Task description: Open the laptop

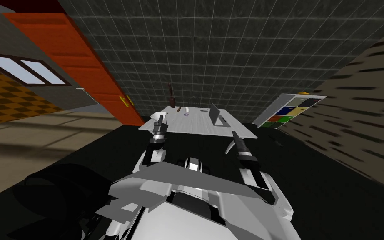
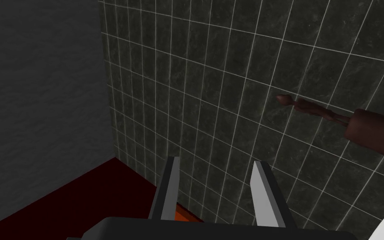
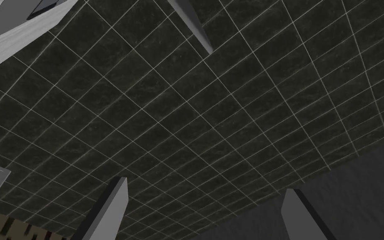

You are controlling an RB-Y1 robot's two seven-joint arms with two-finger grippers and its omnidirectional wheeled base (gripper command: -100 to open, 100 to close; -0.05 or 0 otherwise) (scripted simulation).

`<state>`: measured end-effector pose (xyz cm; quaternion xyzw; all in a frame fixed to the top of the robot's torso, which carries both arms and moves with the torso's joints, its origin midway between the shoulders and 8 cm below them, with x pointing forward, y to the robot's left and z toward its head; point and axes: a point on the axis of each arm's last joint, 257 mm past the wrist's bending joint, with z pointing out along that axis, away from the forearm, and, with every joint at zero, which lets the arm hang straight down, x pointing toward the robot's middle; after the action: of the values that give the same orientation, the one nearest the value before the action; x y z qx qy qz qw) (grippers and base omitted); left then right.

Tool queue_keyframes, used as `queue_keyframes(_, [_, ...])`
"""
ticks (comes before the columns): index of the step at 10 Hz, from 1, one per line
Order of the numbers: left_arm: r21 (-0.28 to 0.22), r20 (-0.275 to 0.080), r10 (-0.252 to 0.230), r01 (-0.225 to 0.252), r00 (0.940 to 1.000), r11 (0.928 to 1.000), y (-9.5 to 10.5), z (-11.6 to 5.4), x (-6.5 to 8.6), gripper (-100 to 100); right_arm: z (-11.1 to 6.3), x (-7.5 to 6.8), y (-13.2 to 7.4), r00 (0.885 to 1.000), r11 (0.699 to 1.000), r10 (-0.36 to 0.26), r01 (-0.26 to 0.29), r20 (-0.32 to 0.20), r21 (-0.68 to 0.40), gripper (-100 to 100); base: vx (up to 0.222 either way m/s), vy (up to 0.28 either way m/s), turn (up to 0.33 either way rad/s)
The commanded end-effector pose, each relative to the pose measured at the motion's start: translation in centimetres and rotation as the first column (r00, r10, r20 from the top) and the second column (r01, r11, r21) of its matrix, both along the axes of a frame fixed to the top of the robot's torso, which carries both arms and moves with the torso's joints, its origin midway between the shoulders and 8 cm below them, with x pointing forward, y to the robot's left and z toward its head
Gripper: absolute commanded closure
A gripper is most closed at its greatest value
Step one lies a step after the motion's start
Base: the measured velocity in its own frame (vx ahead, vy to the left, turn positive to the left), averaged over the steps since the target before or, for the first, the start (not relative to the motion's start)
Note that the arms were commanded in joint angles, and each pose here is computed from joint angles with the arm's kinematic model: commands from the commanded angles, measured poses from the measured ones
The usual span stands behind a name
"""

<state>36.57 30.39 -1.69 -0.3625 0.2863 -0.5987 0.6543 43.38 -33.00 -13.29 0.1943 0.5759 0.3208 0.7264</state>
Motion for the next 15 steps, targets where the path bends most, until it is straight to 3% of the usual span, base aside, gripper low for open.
queue_keyframes(1, [0.000,0.000,0.000,0.000,1.0000,1.0000,0.0,0.0,0.0,0,-1.4,1.0,-1.7,0.998,0.990,-0.043,0.037,-0.037,-0.135,-100,-0.008,0.040,0.154])
queue_keyframes(2, [0.000,0.000,0.000,0.000,1.0000,1.0000,0.0,0.0,0.0,0,-2.2,1.6,-2.8,0.996,0.976,-0.069,0.055,-0.058,-0.209,-100,-0.010,0.055,0.266])
queue_keyframes(3, [0.000,0.000,0.000,0.000,1.0000,1.0000,0.0,0.0,0.0,0,-2.2,1.6,-2.8,0.996,0.975,-0.070,0.056,-0.057,-0.216,-100,-0.005,0.040,0.111])
queue_keyframes(5, [0.000,0.000,0.000,0.000,1.0000,1.0000,0.0,0.0,0.0,0,-3.6,2.6,-5.5,0.987,0.925,-0.130,0.088,-0.091,-0.369,-100,-0.008,0.046,0.229])
queue_keyframes(6, [0.000,0.000,0.000,0.000,1.0000,1.0000,0.0,0.0,0.0,0,-3.6,2.6,-5.5,0.987,0.922,-0.132,0.089,-0.090,-0.377,-100,0.000,0.040,0.096])
queue_keyframes(9, [0.000,0.000,0.000,0.000,1.0000,1.0000,0.0,0.0,0.0,0,-5.3,4.0,-10.4,0.964,0.800,-0.236,0.121,-0.122,-0.588,-100,-0.007,0.059,0.227])
queue_keyframes(10, [0.000,0.000,0.000,0.000,1.0000,1.0000,0.0,0.0,0.0,0,-5.4,3.9,-10.6,0.963,0.789,-0.240,0.121,-0.121,-0.603,-100,-0.007,0.049,0.089])
queue_keyframes(12, [0.000,0.000,0.000,0.000,1.0000,1.0000,0.0,0.0,0.0,0,-5.7,4.7,-14.3,0.942,0.676,-0.313,0.130,-0.123,-0.726,-100,0.009,0.052,0.219])
queue_keyframes(13, [0.000,0.000,0.000,0.000,1.0000,1.0000,0.0,0.0,0.0,0,-6.1,4.6,-14.6,0.939,0.668,-0.320,0.127,-0.128,-0.734,-100,0.007,0.042,0.099])
queue_keyframes(15, [0.000,0.000,0.000,0.000,1.0000,1.0000,0.0,0.0,0.0,0,-5.6,5.2,-18.5,0.913,0.537,-0.391,0.127,-0.112,-0.834,-100,-0.006,0.046,0.212])
